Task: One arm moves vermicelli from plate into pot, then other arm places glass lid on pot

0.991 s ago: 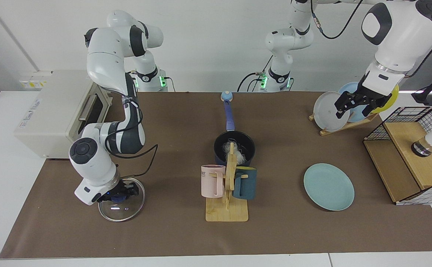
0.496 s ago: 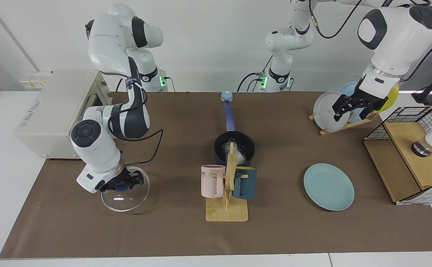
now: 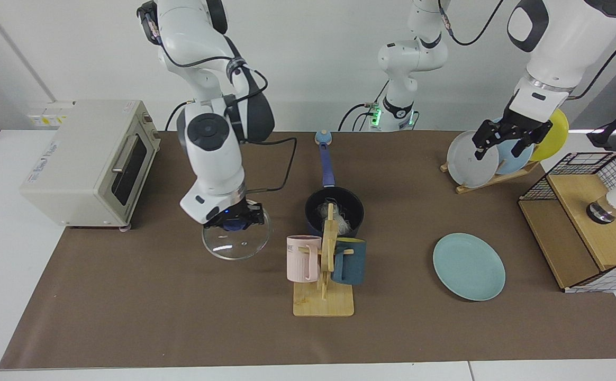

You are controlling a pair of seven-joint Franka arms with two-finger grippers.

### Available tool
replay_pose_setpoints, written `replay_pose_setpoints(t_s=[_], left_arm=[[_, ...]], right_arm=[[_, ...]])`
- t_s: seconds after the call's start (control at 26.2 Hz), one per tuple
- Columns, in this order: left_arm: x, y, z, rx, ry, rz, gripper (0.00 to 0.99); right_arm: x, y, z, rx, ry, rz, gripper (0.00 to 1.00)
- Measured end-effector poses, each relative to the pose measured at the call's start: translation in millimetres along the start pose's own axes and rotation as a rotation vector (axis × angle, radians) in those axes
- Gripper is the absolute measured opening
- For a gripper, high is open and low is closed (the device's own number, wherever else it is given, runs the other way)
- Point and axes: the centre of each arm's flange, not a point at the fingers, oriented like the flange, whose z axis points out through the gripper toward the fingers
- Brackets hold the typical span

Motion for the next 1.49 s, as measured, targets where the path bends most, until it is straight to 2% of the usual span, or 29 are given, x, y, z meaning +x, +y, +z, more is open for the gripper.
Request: replay_pose_setpoints(t_s=[0.04,0.23,0.57,1.03,1.49], left_arm=[[-2.4,2.2,0.6,0.001,-0.002,0.004,0.947],[-9.5,8.9,2.5,0.0,0.017,0.015,0.969],[-10.1,-6.8,3.4,0.002,0.021,0.008,0.987],[-10.6,-11.5,2.3,0.003,0.023,0.007,0.987],[-9.4,-13.1,1.5,0.003,0.034,0.004,0.991]], right_arm=[[-6.9,-14.3,-2.4,0.0,0.0,0.01,0.44],[-41.5,-87.6,-10.5,0.0,0.004,0.06,0.44],[-82.6,-184.3,5.2,0.04,0.065,0.14,0.44],[-100.5,-225.7,39.0,0.024,0.051,0.083,0.44],[-98.1,-233.3,57.7,0.019,0.049,0.075,0.44]])
